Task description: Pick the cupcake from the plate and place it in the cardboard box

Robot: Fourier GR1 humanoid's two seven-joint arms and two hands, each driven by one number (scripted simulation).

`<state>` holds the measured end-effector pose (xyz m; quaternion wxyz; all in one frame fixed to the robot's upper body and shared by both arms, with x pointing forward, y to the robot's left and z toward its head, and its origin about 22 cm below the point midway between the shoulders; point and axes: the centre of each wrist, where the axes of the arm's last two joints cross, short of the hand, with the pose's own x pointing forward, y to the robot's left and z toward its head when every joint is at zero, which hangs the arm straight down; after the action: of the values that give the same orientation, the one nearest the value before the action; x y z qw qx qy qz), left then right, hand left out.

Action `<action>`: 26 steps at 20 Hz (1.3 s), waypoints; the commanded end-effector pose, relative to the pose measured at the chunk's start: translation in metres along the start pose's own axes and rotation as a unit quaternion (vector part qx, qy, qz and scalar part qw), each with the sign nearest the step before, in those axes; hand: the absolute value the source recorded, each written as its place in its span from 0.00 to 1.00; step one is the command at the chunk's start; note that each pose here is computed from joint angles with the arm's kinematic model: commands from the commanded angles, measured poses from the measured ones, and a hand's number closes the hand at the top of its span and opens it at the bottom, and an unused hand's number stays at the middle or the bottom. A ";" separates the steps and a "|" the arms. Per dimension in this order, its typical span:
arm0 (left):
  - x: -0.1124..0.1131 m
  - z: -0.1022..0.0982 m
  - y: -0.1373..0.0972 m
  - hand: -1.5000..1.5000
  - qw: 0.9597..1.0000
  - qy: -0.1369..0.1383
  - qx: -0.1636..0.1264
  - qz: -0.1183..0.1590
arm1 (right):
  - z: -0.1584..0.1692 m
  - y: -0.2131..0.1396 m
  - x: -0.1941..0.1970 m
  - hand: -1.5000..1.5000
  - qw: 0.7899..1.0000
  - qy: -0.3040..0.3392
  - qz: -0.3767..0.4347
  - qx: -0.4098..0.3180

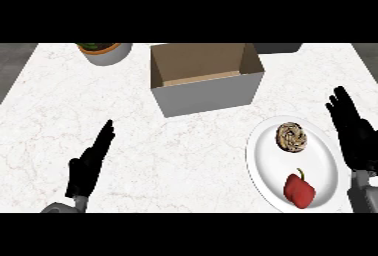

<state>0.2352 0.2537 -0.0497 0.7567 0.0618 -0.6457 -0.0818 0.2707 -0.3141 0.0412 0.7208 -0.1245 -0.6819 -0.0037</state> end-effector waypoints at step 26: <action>0.093 -0.029 -0.010 0.50 0.986 -0.115 -0.115 -0.042 | 0.101 -0.048 0.111 0.00 0.803 -0.188 0.529 0.201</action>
<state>0.2771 0.2222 0.0370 0.6767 -0.0071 -0.7110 -0.1909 0.1830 -0.3325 0.1299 0.4579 -0.3353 -0.6594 0.4930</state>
